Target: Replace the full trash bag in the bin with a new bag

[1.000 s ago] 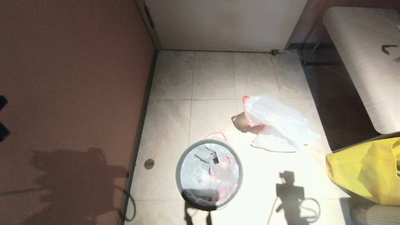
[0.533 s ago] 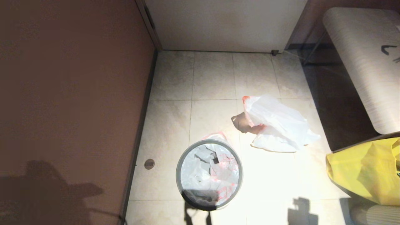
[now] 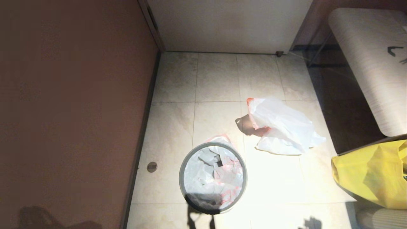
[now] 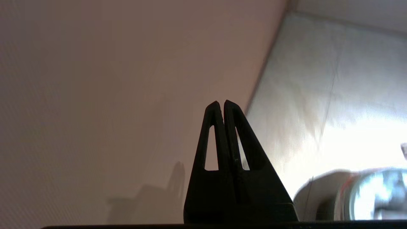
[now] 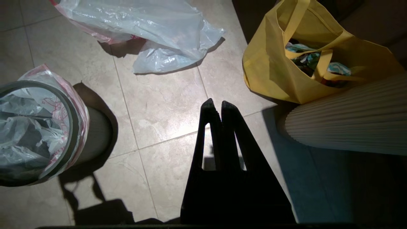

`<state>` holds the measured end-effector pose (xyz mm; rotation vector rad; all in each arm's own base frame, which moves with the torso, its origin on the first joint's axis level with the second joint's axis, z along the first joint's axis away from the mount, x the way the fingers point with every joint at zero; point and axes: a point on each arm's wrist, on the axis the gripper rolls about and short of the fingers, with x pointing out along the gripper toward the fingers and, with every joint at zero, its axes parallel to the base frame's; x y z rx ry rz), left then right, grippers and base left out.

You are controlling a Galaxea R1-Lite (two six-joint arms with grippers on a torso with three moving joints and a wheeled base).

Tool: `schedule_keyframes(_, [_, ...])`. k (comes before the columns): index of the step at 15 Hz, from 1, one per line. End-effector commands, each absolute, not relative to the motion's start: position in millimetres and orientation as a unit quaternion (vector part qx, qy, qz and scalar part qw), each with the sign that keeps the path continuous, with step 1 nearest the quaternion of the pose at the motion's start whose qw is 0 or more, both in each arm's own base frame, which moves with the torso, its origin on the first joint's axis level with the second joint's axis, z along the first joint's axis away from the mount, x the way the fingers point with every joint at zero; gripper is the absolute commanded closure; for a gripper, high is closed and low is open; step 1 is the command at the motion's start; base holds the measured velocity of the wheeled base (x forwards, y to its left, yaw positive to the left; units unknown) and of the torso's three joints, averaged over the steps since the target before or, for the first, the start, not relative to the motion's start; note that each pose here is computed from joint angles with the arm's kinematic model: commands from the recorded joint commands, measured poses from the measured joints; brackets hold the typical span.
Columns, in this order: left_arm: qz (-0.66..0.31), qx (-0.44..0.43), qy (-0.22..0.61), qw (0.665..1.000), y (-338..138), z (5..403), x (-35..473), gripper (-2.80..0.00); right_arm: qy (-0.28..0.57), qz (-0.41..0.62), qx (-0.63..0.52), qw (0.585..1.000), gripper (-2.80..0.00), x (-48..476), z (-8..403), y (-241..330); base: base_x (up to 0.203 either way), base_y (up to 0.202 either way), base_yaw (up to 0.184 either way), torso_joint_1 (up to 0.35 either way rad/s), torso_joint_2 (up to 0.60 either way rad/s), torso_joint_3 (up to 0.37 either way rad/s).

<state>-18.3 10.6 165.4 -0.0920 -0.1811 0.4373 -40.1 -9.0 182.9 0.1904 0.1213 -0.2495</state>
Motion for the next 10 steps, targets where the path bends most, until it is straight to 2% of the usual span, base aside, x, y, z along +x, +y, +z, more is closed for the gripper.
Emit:
schedule_keyframes(1, [0.198, -0.043, -0.091, 0.975, 9.2, 139.9, -23.6, 0.00, 0.042, -0.131, 0.098, 0.986, 0.00, -48.0, 178.5, -8.6, 0.000, 0.000, 0.000, 0.000, 0.00, 0.000])
schedule_keyframes(5, [0.107, -0.036, -0.084, 0.990, 5.2, 103.3, -25.2, 0.00, 0.021, -0.123, 0.081, 0.989, 0.00, -59.9, 141.3, -6.8, 0.000, 0.000, 0.000, 0.000, 0.00, 0.000])
schedule_keyframes(10, [0.032, -0.024, -0.064, 0.997, 1.8, 88.2, -23.8, 0.00, 0.034, -0.007, 0.087, 0.996, 0.00, -41.8, 102.2, -1.1, 0.000, 0.000, 0.000, 0.000, 0.00, 0.000])
